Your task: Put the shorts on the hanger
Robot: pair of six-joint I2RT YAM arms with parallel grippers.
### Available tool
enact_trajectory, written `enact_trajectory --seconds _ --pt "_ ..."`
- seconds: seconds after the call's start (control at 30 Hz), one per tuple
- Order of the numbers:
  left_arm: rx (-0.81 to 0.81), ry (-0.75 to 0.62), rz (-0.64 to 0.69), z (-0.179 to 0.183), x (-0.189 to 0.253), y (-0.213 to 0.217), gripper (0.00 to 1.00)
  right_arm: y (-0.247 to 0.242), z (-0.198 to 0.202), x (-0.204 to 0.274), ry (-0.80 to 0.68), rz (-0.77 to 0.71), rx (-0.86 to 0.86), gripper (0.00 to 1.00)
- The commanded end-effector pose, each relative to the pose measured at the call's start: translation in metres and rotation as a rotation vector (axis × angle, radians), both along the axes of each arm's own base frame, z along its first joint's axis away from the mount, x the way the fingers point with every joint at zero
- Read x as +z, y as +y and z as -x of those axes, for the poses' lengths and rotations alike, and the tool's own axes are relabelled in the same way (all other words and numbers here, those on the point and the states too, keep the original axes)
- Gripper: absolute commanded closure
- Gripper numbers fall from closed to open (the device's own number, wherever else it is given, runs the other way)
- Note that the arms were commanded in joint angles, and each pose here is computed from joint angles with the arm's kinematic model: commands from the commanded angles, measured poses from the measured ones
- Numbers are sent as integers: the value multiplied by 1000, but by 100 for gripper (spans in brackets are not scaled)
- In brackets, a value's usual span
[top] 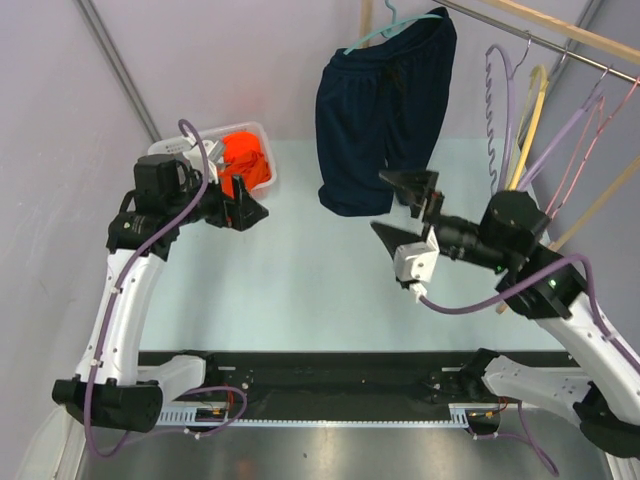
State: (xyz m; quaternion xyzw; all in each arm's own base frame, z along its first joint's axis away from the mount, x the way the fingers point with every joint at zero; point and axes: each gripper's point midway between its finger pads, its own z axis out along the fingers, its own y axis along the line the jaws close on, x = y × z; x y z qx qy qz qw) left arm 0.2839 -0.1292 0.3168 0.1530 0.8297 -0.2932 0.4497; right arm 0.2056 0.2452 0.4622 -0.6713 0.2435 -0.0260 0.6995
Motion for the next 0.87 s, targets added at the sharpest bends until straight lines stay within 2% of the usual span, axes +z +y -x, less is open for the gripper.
enact_trajectory --seconds 0.0,0.07,0.17,0.37,0.53,0.83 --pt "9 14 -42 6 -5 10 0 -30 14 -98 553 51 -193 0" --pt "17 4 -72 12 -15 15 0 -44 22 -119 699 6 -273 0" --pt "56 -22 -151 17 -32 29 0 -61 42 -144 830 -20 -318 0" --pt "107 -34 -257 33 -67 49 0 -99 65 -189 956 -88 -421 0" --pt "138 -55 -317 43 -87 61 0 -128 70 -197 866 -124 -478 0" --pt "142 -100 -336 50 -86 65 0 -155 68 -205 789 -91 -589 0"
